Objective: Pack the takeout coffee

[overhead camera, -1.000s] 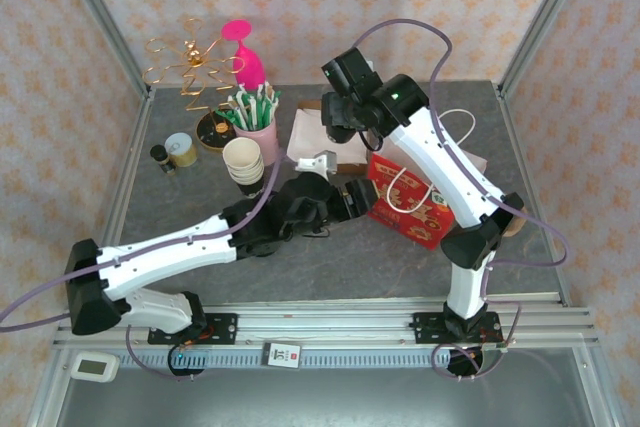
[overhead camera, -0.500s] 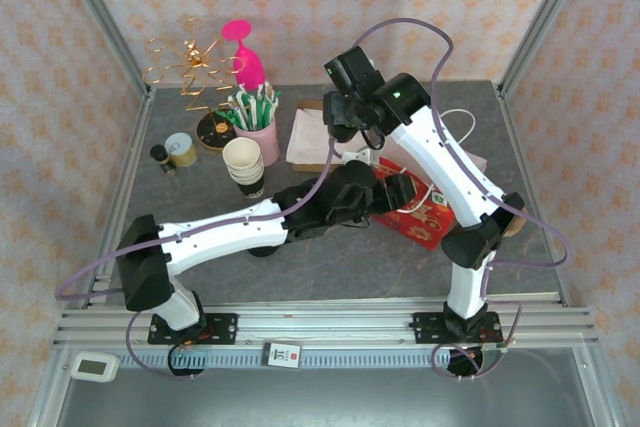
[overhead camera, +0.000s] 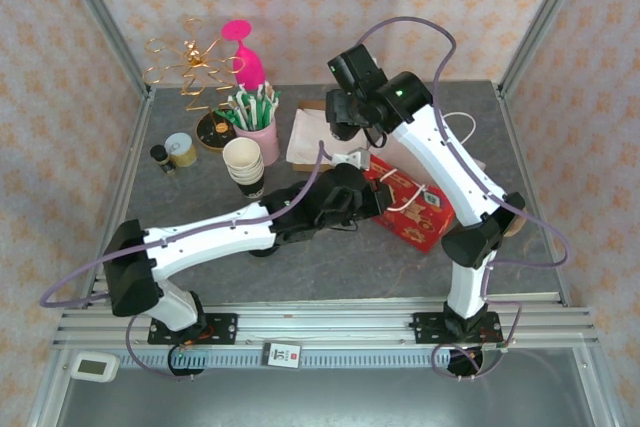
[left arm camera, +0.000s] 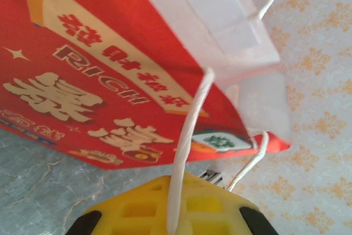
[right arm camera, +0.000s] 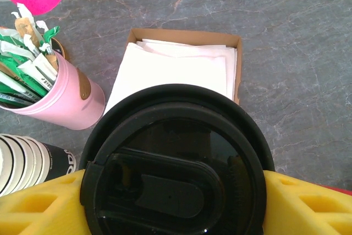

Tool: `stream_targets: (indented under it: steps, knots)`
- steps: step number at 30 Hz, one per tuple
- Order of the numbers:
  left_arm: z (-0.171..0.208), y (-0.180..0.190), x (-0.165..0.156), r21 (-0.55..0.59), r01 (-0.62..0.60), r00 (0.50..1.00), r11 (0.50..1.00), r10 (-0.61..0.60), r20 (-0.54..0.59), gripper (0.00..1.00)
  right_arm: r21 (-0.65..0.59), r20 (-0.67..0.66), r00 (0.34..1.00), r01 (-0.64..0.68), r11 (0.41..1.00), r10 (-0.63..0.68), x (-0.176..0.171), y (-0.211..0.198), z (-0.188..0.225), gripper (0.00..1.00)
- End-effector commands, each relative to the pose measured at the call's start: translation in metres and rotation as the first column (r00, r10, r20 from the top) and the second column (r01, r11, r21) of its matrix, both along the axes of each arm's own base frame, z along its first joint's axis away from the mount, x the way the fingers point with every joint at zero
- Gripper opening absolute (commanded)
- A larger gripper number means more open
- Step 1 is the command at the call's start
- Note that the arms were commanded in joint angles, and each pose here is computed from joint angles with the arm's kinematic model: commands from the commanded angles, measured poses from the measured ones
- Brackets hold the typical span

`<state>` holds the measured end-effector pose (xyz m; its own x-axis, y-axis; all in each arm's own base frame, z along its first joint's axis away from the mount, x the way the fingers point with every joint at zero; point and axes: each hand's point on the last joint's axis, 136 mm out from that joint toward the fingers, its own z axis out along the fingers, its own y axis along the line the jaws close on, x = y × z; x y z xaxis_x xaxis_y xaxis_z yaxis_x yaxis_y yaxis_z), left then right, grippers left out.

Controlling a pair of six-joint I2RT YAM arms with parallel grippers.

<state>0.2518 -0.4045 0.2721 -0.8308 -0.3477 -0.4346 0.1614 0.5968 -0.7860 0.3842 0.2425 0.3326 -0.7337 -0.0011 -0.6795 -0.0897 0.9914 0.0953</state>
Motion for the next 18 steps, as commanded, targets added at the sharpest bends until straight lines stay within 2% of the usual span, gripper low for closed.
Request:
stream_targets:
  steps: [1, 11, 16, 18]
  knots:
    - [0.003, 0.031, -0.001, 0.055, -0.007, 1.0, 0.998, 0.006, 0.009, 0.0, 0.012, 0.039, 0.999, 0.013, 1.0, -0.013, 0.007, -0.005, 0.013, 0.71]
    - [-0.01, 0.086, -0.017, 0.178, 0.168, 0.986, 0.97, -0.163, -0.043, 0.0, 0.029, 0.047, 0.998, 0.049, 0.998, -0.05, 0.015, -0.023, 0.02, 0.71]
    - [-0.009, 0.113, -0.015, 0.29, 0.202, 0.979, 0.935, -0.203, -0.03, 0.0, 0.028, 0.044, 0.996, 0.08, 0.996, -0.081, 0.02, -0.039, 0.021, 0.71]
    - [-0.006, 0.13, -0.006, 0.332, 0.167, 0.985, 0.928, -0.173, -0.011, 0.0, 0.027, 0.045, 0.995, 0.087, 0.996, -0.088, 0.02, -0.043, 0.022, 0.71]
